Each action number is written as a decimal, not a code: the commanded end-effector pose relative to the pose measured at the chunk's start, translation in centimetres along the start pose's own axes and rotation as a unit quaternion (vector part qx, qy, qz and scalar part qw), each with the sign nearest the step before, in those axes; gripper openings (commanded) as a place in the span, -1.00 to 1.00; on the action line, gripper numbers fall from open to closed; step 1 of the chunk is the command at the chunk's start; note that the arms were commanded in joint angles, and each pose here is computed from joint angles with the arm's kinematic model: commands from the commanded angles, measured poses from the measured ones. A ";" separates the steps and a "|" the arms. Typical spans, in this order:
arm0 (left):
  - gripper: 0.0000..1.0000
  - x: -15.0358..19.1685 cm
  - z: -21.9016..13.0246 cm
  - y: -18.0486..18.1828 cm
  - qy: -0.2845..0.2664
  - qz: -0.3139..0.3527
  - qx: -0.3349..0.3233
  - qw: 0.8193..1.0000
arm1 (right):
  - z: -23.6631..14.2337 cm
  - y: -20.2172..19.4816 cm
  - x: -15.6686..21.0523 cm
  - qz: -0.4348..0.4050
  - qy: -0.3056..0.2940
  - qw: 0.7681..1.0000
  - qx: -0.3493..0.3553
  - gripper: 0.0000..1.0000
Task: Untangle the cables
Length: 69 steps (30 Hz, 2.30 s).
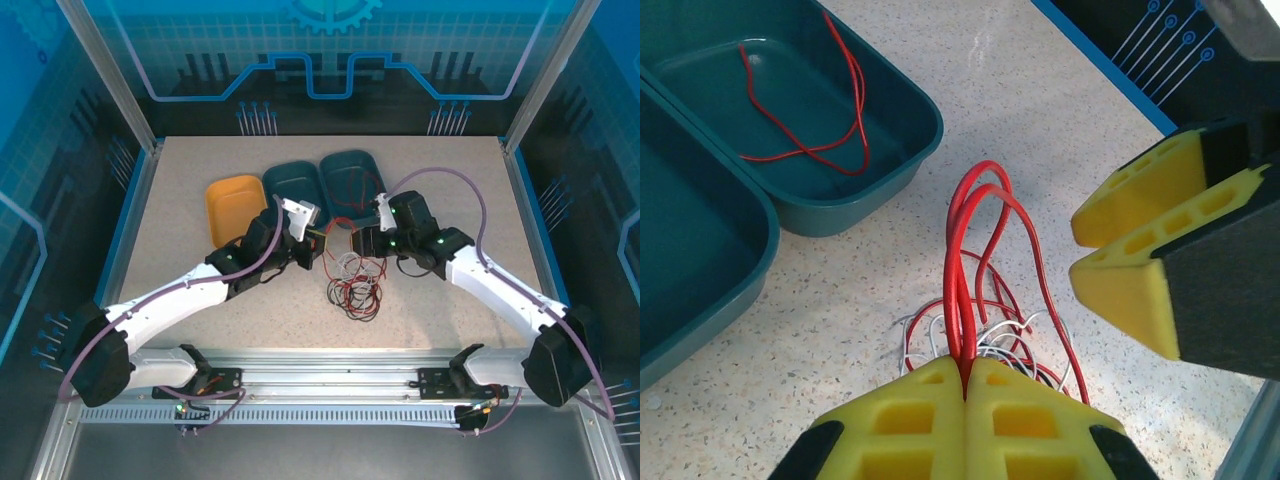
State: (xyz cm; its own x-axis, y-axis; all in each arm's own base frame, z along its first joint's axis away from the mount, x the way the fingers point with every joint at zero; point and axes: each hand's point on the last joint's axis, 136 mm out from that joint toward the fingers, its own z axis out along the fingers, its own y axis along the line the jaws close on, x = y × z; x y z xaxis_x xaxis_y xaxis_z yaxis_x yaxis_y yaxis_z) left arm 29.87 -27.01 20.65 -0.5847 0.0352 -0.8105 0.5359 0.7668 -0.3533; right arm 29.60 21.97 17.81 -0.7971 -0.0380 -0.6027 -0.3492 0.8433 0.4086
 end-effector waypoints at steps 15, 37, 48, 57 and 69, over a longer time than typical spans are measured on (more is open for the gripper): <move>-0.92 -0.5 -0.6 0.3 -0.013 -0.051 0.015 0.999 | 4.2 -0.3 0.9 0.026 0.031 0.999 -0.014 -0.37; 0.98 1.6 -2.7 4.3 -0.034 -0.126 -0.069 0.989 | -8.9 0.9 -5.4 -0.032 -0.081 0.993 0.075 -1.00; 0.98 0.3 -6.4 5.0 -0.111 -0.129 -0.083 0.982 | -14.2 2.2 -11.9 -0.073 -0.156 0.977 0.122 -1.00; 0.99 1.5 -5.9 5.5 -0.098 -0.142 -0.088 0.981 | -14.7 4.9 -15.7 -0.075 -0.195 0.974 0.084 -1.00; 0.98 1.7 -3.6 3.9 -0.067 -0.123 -0.042 0.989 | -20.5 9.8 -16.3 -0.123 -0.237 0.964 -0.007 -1.00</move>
State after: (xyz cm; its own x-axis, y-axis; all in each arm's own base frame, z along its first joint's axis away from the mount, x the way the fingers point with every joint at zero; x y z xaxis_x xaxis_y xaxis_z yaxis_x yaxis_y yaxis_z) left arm 28.26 -20.54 17.79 -0.6264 -0.2247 -0.7464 0.2771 0.8308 -0.4827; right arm 31.46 19.44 42.00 -0.4596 0.0235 -0.8878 -0.4148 0.8782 0.2380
